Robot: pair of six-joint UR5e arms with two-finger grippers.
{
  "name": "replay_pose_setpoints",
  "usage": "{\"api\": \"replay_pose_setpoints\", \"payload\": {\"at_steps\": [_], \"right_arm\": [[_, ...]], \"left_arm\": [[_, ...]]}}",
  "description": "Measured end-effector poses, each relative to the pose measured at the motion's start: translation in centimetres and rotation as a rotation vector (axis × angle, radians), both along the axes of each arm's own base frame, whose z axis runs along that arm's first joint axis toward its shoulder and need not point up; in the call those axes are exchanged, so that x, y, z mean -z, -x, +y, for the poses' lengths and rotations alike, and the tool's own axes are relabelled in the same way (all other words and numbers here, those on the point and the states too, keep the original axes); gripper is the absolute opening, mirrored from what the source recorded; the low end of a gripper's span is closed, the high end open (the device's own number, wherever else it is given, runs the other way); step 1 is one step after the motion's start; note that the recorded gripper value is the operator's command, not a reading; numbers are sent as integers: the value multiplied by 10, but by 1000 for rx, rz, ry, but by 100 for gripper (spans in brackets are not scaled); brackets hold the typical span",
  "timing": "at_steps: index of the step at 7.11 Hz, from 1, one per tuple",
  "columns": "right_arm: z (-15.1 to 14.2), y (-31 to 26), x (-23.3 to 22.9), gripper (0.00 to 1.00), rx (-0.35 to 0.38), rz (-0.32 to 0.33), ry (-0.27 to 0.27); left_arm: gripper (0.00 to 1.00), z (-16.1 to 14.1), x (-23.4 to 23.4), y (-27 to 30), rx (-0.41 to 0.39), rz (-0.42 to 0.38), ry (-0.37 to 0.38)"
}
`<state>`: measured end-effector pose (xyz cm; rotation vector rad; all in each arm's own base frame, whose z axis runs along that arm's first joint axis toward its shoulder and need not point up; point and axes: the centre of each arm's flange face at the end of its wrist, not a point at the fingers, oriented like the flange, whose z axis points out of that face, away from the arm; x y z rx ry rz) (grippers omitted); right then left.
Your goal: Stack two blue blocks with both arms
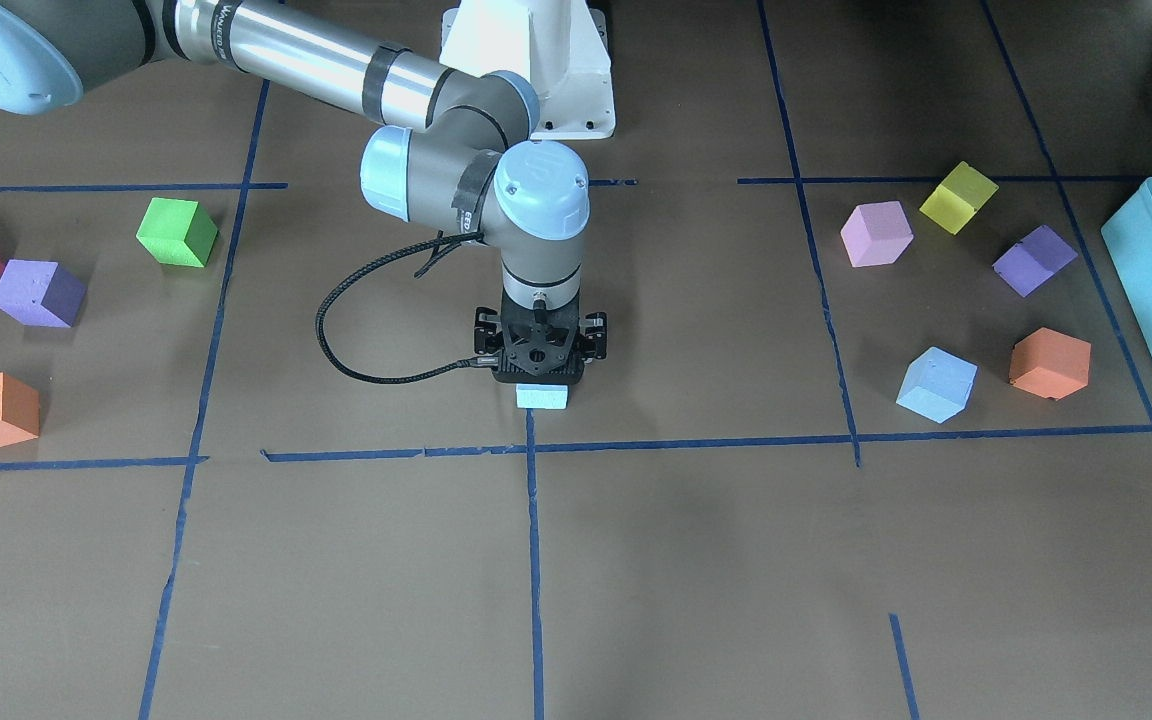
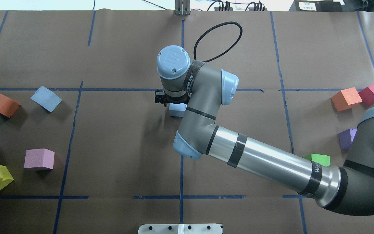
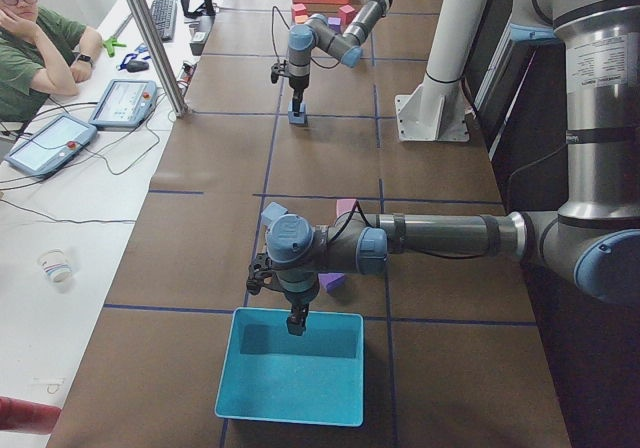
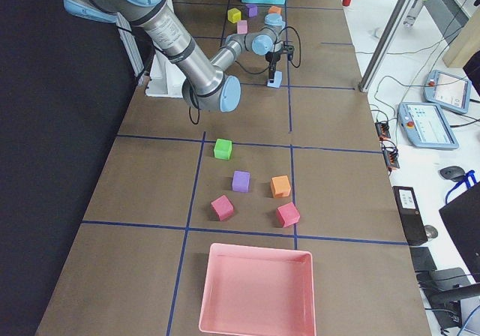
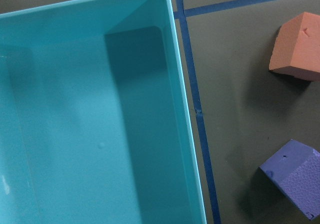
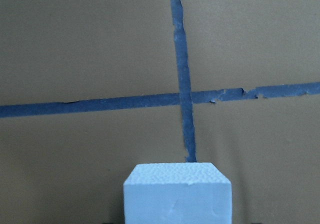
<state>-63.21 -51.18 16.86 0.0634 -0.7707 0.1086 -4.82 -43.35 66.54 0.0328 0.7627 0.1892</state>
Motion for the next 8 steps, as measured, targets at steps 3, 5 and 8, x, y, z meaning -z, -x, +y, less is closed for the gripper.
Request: {"api": "replay_pose_setpoints", "payload": {"at_steps": [3, 5, 8], "right_arm": [[-58, -97, 18, 99, 21, -105, 32], [-86, -206, -23, 99, 94, -85, -22], [-75, -374, -141, 99, 262, -37, -170]], "left_arm": [[100, -4, 4, 0, -1, -4, -11], [100, -7, 7, 1, 0, -11, -18], [100, -46, 44, -1, 6, -1, -100]]}}
